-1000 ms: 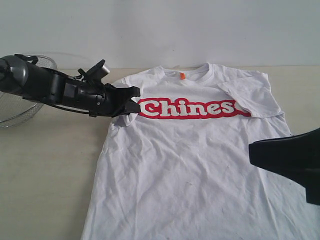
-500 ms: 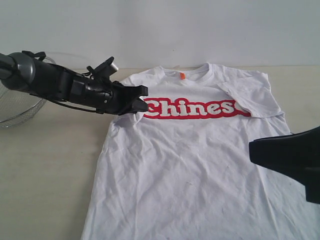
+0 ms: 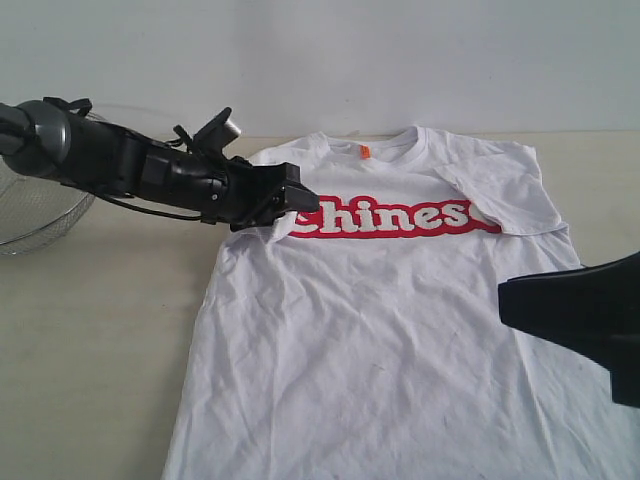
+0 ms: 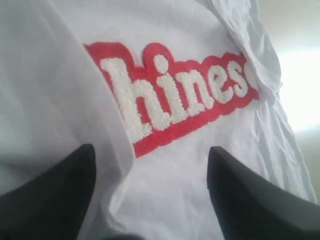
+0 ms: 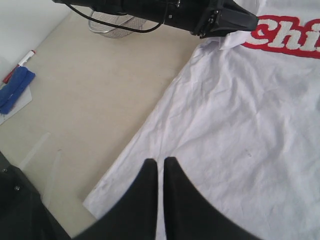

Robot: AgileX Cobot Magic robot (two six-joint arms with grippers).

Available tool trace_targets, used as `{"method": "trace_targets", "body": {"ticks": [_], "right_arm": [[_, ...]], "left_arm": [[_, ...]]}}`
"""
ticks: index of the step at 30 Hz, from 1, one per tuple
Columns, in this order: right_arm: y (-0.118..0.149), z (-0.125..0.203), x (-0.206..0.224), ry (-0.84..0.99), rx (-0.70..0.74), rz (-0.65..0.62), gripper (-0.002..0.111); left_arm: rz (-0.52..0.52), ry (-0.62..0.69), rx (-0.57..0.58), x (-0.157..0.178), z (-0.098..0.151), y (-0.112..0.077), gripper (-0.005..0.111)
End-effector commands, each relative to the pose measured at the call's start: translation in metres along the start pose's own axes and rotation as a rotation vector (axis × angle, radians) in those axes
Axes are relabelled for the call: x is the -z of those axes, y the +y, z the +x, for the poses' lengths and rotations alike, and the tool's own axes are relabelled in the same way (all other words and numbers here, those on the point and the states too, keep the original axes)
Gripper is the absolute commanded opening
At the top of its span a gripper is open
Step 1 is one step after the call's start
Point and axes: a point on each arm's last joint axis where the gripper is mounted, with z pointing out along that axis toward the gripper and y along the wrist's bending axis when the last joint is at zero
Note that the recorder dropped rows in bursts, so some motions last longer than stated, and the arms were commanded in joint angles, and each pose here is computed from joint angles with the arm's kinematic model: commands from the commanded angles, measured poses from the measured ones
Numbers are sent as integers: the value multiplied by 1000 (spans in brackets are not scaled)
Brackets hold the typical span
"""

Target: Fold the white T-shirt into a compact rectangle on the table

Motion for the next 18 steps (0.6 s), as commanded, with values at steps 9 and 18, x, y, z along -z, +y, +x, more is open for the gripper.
{"method": "trace_targets", "body": {"ticks": [9, 18], "right_arm": [[0, 0, 1, -9, 11, 2, 0], [0, 0, 1, -7, 11, 1, 0]], "left_arm": [[126, -18, -18, 9, -18, -24, 61], [-38, -119, 116, 34, -38, 20, 36]]}}
